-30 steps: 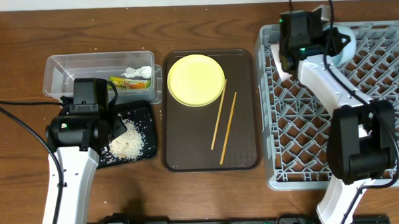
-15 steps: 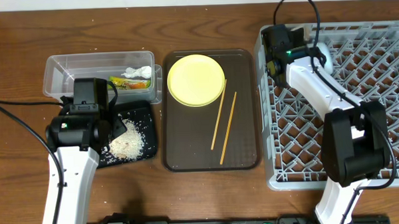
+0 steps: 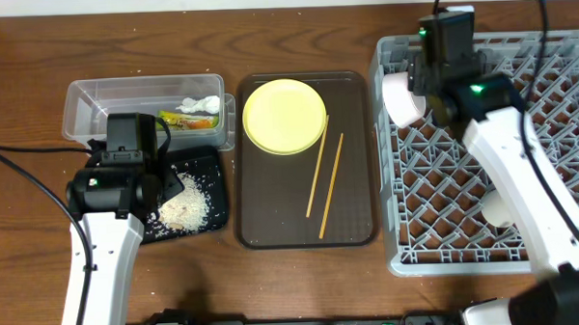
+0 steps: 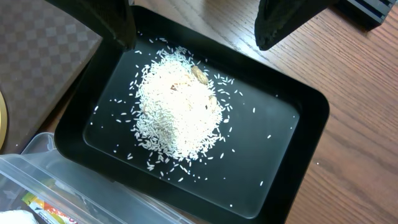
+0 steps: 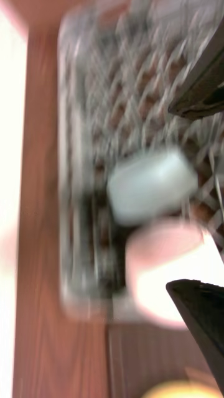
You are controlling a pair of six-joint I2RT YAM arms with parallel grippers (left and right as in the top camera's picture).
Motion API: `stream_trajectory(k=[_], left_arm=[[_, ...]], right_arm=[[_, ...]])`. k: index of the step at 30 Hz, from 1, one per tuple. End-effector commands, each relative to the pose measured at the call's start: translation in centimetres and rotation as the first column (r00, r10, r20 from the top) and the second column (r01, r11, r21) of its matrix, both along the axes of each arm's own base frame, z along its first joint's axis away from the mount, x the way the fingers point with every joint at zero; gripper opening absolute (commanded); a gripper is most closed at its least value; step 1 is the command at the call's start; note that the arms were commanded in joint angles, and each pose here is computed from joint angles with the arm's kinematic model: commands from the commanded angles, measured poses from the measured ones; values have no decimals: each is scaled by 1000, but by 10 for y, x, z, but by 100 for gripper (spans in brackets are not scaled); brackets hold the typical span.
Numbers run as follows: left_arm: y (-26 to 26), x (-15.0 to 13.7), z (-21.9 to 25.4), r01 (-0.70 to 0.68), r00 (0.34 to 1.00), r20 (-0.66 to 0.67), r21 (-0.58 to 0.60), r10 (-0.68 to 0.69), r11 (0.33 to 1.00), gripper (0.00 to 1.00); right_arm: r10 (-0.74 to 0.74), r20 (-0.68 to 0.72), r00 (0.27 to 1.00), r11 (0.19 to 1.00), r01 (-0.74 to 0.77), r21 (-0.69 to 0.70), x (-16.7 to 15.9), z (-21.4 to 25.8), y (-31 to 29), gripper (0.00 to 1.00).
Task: Sort waste into correct bins and load items into the dishwasher rack
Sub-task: 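Reach the right gripper to the wooden chopsticks and grasp one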
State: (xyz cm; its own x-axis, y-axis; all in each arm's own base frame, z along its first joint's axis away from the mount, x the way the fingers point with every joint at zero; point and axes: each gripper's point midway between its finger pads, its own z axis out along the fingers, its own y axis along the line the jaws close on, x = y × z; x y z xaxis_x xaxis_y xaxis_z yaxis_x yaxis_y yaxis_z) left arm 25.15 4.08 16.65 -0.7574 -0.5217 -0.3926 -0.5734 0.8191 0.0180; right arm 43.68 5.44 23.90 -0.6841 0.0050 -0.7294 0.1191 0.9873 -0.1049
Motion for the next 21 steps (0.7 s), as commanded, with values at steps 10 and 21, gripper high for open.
stream_trajectory(k=[10,21], left_arm=[[2,-1,-1,-18,1000,-5,1,18,1000,64],[2,-1,-1,-18,1000,-5,1,18,1000,64]], right_arm=[[342,-371,863,914,-212,347,-78,-87,144,70],[115,-666,737,978,32,204,-128,-191,172,66]])
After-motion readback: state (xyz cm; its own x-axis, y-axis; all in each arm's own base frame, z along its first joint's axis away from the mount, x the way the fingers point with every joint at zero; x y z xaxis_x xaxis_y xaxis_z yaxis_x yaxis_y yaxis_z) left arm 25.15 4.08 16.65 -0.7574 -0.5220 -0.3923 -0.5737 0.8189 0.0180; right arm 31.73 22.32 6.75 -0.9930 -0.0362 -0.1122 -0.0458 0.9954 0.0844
